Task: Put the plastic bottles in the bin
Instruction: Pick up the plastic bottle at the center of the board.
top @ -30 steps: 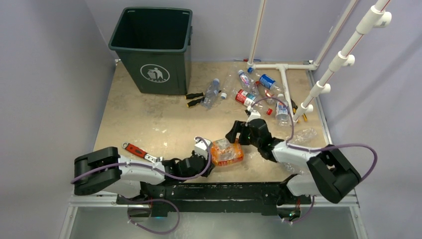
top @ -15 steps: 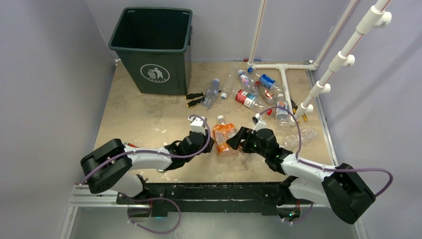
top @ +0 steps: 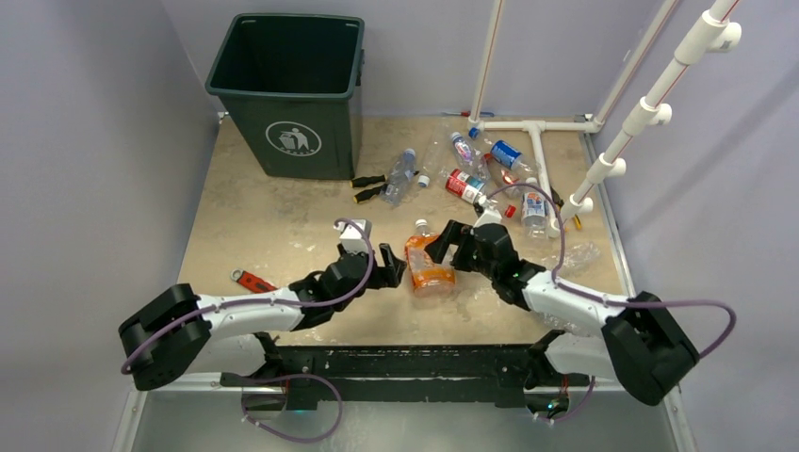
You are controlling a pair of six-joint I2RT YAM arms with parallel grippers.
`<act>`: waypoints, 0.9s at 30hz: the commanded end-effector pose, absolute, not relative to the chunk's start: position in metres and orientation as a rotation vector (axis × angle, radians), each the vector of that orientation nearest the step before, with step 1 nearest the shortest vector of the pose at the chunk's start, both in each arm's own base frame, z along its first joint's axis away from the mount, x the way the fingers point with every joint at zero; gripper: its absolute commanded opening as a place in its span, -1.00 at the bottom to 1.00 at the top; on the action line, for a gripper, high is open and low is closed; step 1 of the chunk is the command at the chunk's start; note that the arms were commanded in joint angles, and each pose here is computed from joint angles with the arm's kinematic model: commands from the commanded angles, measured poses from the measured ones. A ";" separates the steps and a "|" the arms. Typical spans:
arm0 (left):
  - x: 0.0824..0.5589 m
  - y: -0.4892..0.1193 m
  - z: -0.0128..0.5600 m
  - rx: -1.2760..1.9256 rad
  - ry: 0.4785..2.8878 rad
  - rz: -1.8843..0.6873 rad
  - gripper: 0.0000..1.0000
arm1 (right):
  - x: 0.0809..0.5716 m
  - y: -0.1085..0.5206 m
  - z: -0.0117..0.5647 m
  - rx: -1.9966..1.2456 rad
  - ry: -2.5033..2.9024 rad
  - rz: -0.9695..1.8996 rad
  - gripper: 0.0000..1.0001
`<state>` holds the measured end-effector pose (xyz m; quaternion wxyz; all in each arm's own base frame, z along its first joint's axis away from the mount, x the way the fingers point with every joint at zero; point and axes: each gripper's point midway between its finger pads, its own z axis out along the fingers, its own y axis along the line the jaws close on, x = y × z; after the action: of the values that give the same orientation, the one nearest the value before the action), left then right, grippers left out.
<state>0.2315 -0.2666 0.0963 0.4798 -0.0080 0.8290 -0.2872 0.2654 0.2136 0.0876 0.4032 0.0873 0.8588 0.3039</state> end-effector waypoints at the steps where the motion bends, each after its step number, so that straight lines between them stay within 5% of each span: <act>1: 0.243 -0.291 0.117 -0.035 1.988 -0.780 0.56 | 0.284 0.216 0.084 0.224 2.169 0.748 0.91; 6: 0.248 -0.314 0.107 -0.012 2.023 -0.862 0.49 | 0.289 0.212 0.071 0.237 2.194 0.767 0.88; 16: 0.245 -0.319 0.065 -0.008 2.096 -0.871 0.02 | 0.268 0.222 0.049 0.117 2.251 0.925 0.80; 27: 0.238 -0.305 0.032 -0.050 2.144 -0.880 -0.19 | 0.239 0.238 0.070 0.007 2.191 1.159 0.66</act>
<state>0.2486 -0.3181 0.0576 0.4217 -0.0174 0.8316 -0.3610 0.2496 0.2231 0.0481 0.3256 0.0416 0.8643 0.3813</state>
